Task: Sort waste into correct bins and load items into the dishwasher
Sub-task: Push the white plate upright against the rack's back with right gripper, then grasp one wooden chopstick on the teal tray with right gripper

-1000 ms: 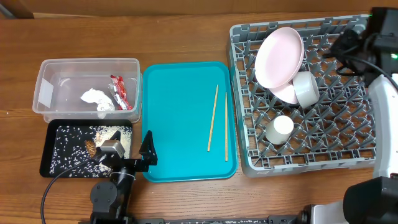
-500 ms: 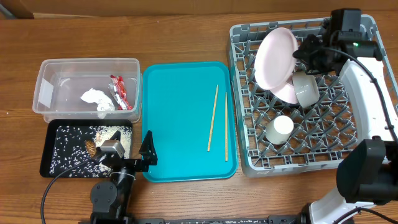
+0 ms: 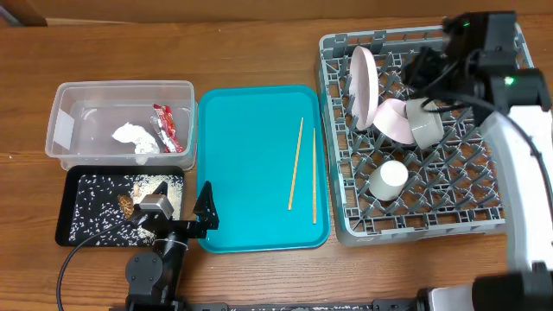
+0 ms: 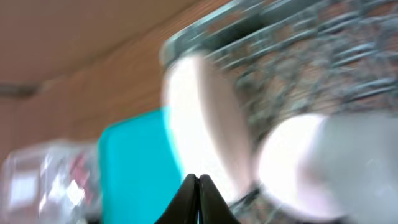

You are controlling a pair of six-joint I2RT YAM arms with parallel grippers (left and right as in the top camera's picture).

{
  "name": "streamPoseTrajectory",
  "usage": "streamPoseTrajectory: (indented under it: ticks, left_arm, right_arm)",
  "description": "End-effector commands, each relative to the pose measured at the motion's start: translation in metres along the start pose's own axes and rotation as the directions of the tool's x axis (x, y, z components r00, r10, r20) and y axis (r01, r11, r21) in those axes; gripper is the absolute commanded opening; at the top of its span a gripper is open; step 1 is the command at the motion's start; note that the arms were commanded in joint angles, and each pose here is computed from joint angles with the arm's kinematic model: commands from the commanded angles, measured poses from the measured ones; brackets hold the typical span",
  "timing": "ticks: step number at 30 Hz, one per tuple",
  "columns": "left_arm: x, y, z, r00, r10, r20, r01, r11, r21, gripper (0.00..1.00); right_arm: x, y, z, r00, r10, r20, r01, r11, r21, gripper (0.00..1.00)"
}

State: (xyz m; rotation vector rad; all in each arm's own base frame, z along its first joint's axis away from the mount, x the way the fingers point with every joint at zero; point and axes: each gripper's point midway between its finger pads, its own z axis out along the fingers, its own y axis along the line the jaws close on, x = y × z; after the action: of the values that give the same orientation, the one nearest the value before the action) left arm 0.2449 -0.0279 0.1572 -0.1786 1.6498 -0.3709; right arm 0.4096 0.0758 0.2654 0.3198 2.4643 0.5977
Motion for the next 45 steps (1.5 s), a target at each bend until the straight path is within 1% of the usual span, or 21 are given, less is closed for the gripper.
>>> streamPoseTrajectory:
  ticks: [1,3,5,6,7,9,11,15,16,17,20,22,26,28,32,33,35,40,45]
  left_arm:
    - [-0.001,0.003,0.0,1.0,-0.018,0.007,0.018,1.0,-0.013,1.0]
    - [-0.001,0.003,0.0,1.0,-0.018,0.007,0.018,1.0,-0.013,1.0]
    - [-0.001,0.003,0.0,1.0,-0.018,0.007,0.018,1.0,-0.013,1.0]
    - [-0.001,0.003,0.0,1.0,-0.018,0.007,0.018,1.0,-0.013,1.0]
    - [-0.001,0.003,0.0,1.0,-0.018,0.007,0.018,1.0,-0.013,1.0]
    - [-0.001,0.003,0.0,1.0,-0.018,0.007,0.018,1.0,-0.013,1.0]
    - [-0.001,0.003,0.0,1.0,-0.018,0.007,0.018,1.0,-0.013,1.0]
    - [-0.001,0.003,0.0,1.0,-0.017,0.008,0.017,1.0,-0.013,1.0]
    - [-0.001,0.003,0.0,1.0,-0.017,0.007,0.017,1.0,-0.014,1.0]
    - [-0.001,0.003,0.0,1.0,-0.018,0.007,0.018,1.0,-0.013,1.0]
    - [-0.001,0.003,0.0,1.0,-0.017,0.008,0.017,1.0,-0.014,1.0]
    - [-0.001,0.003,0.0,1.0,-0.017,0.008,0.017,1.0,-0.013,1.0]
    - [-0.001,0.003,0.0,1.0,-0.017,0.007,0.017,1.0,-0.013,1.0]
    - [-0.001,0.003,0.0,1.0,-0.017,0.008,0.017,1.0,-0.013,1.0]
    - [-0.001,0.003,0.0,1.0,-0.017,0.008,0.017,1.0,-0.013,1.0]
    - [-0.001,0.003,0.0,1.0,-0.017,0.007,0.017,1.0,-0.013,1.0]
    - [-0.001,0.003,0.0,1.0,-0.017,0.007,0.017,1.0,-0.013,1.0]
    - [-0.001,0.003,0.0,1.0,-0.017,0.008,0.017,1.0,-0.013,1.0]
    - [-0.001,0.003,0.0,1.0,-0.017,0.007,0.017,1.0,-0.013,1.0]
  right_arm:
    - [0.051,0.044,0.0,0.983,-0.148,-0.11,0.147,0.989,-0.011,0.11]
    - [0.086,0.05,0.018,0.958,-0.206,-0.198,0.216,0.976,0.031,0.23]
    - [0.119,0.056,0.038,0.927,-0.258,-0.272,0.278,0.96,0.035,0.45]
    - [0.131,0.057,0.047,0.915,-0.271,-0.298,0.295,0.955,0.039,0.54]
    - [0.144,0.056,0.057,0.907,-0.271,-0.322,0.302,0.952,0.049,0.57]
    - [0.162,0.052,0.074,0.897,-0.259,-0.358,0.301,0.952,0.064,0.59]
    - [0.177,0.046,0.092,0.899,-0.205,-0.386,0.259,0.961,0.092,0.58]
    - [0.199,0.031,0.124,0.898,-0.107,-0.427,0.189,0.97,0.155,0.5]
    - [0.208,0.028,0.139,0.89,-0.093,-0.446,0.183,0.97,0.162,0.49]
    - [0.21,0.028,0.146,0.888,-0.095,-0.449,0.185,0.969,0.161,0.48]
    - [0.221,0.028,0.167,0.88,-0.108,-0.463,0.202,0.967,0.158,0.42]
    - [0.23,0.028,0.177,0.871,-0.117,-0.477,0.215,0.964,0.156,0.4]
    - [0.247,0.018,0.195,0.87,-0.065,-0.489,0.195,0.956,0.219,0.38]
    - [0.251,0.016,0.202,0.869,-0.047,-0.493,0.182,0.956,0.228,0.35]
    - [0.252,0.018,0.203,0.866,-0.046,-0.498,0.176,0.96,0.217,0.21]
    - [0.252,0.018,0.203,0.866,-0.046,-0.498,0.176,0.96,0.217,0.17]
    - [0.253,0.017,0.202,0.864,-0.044,-0.502,0.177,0.959,0.221,0.04]
    - [0.246,0.022,0.197,0.864,-0.046,-0.501,0.183,0.956,0.227,0.04]
    - [0.216,0.054,0.173,0.873,-0.144,-0.466,0.237,0.96,0.147,0.04]
